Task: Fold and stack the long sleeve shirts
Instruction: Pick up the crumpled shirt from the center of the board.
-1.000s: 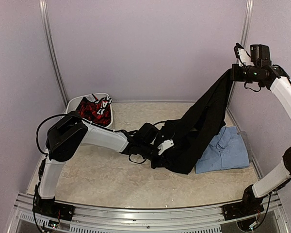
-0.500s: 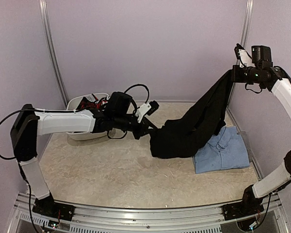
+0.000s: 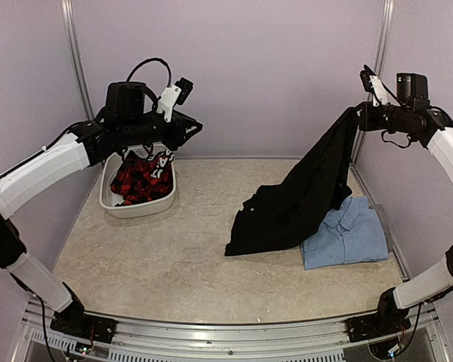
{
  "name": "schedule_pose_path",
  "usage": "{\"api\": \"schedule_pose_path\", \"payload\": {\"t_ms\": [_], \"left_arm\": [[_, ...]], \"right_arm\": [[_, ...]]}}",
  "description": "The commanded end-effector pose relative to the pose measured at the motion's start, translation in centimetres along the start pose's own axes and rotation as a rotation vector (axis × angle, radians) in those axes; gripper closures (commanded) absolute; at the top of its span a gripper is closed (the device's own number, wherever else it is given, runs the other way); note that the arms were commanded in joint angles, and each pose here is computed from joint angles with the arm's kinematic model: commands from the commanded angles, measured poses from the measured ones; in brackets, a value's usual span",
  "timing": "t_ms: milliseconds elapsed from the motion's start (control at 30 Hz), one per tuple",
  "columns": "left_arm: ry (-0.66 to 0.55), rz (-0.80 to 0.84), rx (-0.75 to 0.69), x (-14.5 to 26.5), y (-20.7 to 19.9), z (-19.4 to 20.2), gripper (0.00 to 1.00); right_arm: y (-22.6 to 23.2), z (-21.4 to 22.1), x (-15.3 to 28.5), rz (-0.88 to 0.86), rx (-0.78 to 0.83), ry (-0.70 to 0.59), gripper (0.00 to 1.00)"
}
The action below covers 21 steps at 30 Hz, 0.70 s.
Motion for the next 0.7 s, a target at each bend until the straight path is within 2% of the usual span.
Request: {"api": "schedule_pose_path", "payload": {"t_ms": [0, 33, 133, 233, 433, 667], "left_arm": [[0.208, 0.221, 0.092, -2.8, -0.6, 6.4, 0.44], [0.244, 0.271, 0.109, -3.6, -1.1, 8.0, 0.37], [0.339, 0.383, 0.135, -5.3, -1.9, 12.4, 0.26], [0.409, 0.447, 0.142, -6.8, -1.9, 15.2, 0.21], [0.516, 0.563, 0.150, -10.8, -1.9, 19.5, 0.20], [0.568, 0.647, 0.099, -14.3, -2.6, 23.1, 0.21]], "right_arm": [[-0.2, -0.7, 1.0, 0.018, -0.009, -0.038, 1.00], [-0.2, -0.4, 0.9, 0.025, -0.015, -0.029, 1.00], [-0.1, 0.3, 1.0, 0.032, -0.019, -0.023, 1.00], [0.0, 1.0, 1.0, 0.027, -0.027, -0.017, 1.00], [0.3, 2.6, 0.0, 0.001, -0.044, 0.016, 1.00], [0.6, 3.0, 0.1, -0.009, -0.044, 0.015, 1.00]]}}
Point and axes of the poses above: each gripper's point midway between its finger pads, its own x axis back along the fingers, its own y axis along the line the jaws close on, z = x × y, the point moved 7 cm from there along x, back along the fingers, and after that the axes turned 9 degrees about x, right-handed, at the moved point
